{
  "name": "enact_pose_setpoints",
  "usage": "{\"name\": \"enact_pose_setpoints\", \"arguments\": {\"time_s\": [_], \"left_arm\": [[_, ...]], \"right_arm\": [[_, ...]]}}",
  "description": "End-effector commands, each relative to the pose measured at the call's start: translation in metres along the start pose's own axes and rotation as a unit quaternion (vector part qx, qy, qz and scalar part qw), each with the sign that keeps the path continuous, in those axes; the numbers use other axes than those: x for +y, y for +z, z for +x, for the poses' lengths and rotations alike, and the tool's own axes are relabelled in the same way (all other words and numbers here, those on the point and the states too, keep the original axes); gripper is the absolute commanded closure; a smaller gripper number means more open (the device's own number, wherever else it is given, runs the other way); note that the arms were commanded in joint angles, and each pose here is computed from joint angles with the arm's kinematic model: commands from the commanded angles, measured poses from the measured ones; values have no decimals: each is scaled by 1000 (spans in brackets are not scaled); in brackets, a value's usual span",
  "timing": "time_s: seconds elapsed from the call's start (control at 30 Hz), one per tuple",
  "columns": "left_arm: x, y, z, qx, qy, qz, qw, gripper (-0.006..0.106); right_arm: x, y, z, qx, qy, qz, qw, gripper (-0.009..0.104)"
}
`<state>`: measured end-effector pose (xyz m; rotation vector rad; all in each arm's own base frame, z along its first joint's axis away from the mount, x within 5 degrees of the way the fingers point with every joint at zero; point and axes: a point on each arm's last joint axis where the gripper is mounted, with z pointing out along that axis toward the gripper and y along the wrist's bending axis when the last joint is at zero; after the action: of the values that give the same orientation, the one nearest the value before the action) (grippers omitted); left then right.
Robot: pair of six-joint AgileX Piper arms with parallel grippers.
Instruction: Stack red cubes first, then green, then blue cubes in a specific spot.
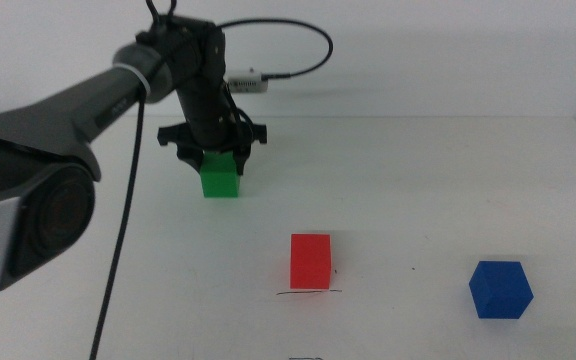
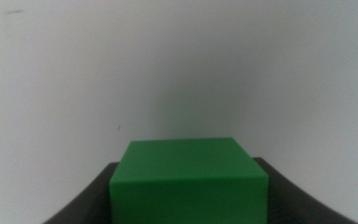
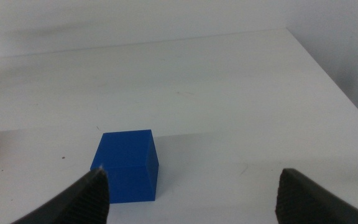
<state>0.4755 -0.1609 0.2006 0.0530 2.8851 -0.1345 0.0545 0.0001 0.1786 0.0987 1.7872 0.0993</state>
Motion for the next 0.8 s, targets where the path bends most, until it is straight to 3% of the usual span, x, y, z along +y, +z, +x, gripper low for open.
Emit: {"name": "enact_pose_setpoints", "arguments": {"time_s": [0.0, 0.13, 0.33, 0.6, 0.77], "left_arm": [[-11, -72, -2, -64, 0, 17, 998, 102], [-30, -98, 18, -63, 19, 5, 998, 102], [-56, -126, 63, -94, 2, -10, 996, 102], [-96, -152, 113, -103, 29, 11, 994, 102], [-116, -153, 126, -102, -4, 31, 994, 102]], "right_arm": [[1, -2, -11, -49, -11, -4, 999, 24], [1, -2, -11, -49, -11, -4, 999, 24], [1, -2, -11, -49, -11, -4, 999, 24], [1, -2, -11, -49, -11, -4, 999, 24], [1, -2, -11, -49, -11, -4, 999, 24]]}}
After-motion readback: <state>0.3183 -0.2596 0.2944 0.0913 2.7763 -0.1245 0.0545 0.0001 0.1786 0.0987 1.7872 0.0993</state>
